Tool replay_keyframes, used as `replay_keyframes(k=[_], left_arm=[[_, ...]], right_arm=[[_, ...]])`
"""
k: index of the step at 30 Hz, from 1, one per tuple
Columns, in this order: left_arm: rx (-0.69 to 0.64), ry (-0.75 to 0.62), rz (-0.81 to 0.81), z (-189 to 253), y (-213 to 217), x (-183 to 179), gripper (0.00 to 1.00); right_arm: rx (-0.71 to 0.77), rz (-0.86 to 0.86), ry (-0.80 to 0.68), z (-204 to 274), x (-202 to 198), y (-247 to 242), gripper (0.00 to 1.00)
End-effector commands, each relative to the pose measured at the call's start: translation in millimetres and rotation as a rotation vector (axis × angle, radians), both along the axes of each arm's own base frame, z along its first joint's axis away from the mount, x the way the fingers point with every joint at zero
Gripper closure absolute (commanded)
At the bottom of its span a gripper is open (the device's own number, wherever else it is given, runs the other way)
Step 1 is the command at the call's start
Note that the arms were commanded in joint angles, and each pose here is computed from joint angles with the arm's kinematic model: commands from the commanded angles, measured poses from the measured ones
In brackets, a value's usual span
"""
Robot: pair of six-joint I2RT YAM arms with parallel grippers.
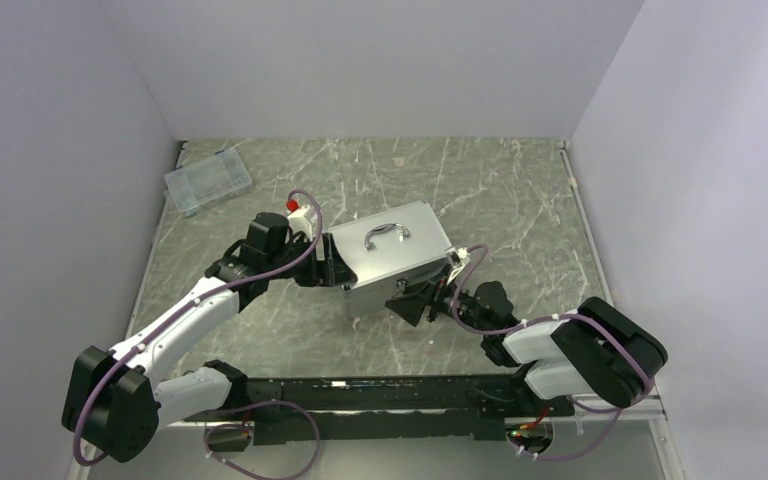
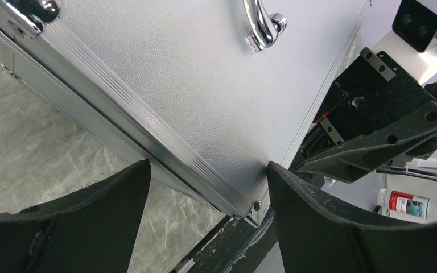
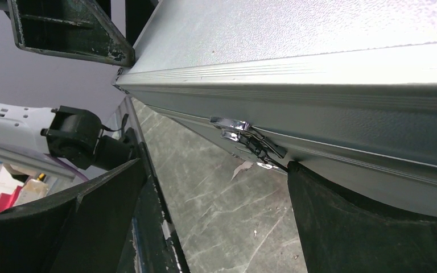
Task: Organize the medicine kit
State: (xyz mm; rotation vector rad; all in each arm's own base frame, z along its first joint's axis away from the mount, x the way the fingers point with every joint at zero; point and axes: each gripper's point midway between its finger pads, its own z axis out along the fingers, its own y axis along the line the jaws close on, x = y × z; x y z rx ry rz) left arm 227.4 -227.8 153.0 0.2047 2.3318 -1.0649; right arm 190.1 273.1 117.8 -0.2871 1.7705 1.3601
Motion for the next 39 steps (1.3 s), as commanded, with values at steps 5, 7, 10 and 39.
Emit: replay_keyframes(k=[5, 7, 10, 39], left_arm=[[0.029, 0.013, -0.025, -8, 3, -10, 0.20], [0.029, 0.013, -0.025, -8, 3, -10, 0.20], [0.027, 0.015, -0.026, -8, 2, -9, 0.20], [0.016, 0.011, -0.025, -4, 3, -11, 0.19]], right_arm=[[0.104, 0.046, -0.173, 50, -3, 6, 0.00], [0.100, 0.049, -0.175, 52, -4, 5, 0.00], [0.090, 0.060, -0.170, 54, -6, 6, 0.00], [0.105, 0.152, -0.157, 72, -31, 3, 0.00]])
